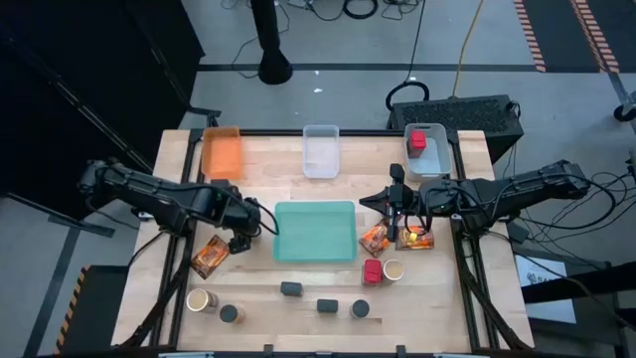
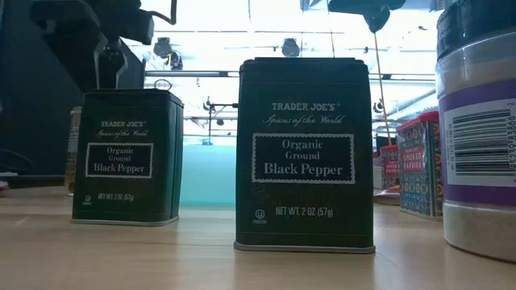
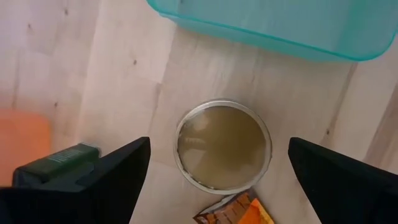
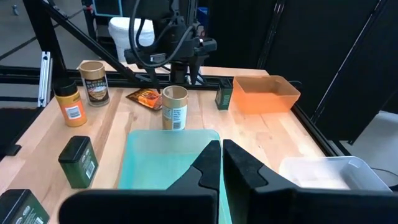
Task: Sort spices by type
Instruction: Put the top gold spice bottle into the orange bin
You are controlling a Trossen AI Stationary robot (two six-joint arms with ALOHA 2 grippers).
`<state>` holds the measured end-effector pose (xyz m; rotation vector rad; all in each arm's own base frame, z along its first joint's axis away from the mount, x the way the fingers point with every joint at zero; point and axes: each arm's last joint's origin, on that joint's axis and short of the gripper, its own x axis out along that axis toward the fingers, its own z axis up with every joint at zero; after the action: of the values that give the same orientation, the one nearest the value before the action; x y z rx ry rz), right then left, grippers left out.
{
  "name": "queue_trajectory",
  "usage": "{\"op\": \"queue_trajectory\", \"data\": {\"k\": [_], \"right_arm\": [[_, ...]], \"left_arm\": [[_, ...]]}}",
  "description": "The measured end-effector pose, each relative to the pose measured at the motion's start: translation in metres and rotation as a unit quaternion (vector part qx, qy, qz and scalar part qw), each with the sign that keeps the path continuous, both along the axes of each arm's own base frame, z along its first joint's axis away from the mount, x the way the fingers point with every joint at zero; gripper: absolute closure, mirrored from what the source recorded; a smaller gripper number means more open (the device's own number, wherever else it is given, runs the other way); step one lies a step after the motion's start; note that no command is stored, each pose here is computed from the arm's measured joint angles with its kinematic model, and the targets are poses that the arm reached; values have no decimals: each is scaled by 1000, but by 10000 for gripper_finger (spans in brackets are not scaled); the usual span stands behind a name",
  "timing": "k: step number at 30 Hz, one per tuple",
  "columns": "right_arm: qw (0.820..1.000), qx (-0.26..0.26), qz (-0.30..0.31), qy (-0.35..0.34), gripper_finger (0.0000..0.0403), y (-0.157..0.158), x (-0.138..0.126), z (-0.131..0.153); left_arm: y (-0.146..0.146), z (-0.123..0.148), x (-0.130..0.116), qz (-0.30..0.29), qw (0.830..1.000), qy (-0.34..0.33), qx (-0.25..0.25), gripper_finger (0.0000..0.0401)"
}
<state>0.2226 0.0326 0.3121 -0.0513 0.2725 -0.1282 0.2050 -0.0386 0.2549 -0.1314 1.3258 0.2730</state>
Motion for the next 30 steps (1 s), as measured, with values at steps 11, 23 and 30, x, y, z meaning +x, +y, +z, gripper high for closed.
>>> {"op": "queue_trajectory", "data": {"k": [11, 23, 30], "right_arm": [[1000, 0, 0, 1, 403, 0, 0, 0], [1000, 0, -1, 1, 403, -1, 0, 0], [1000, 0, -1, 2, 403, -1, 0, 0]], "left_arm": [[3, -29, 1, -11, 1000, -6, -21, 20], [3, -34, 0, -19, 1000, -8, -15, 88], [3, -34, 1, -5, 1000, -11, -17, 119]]}}
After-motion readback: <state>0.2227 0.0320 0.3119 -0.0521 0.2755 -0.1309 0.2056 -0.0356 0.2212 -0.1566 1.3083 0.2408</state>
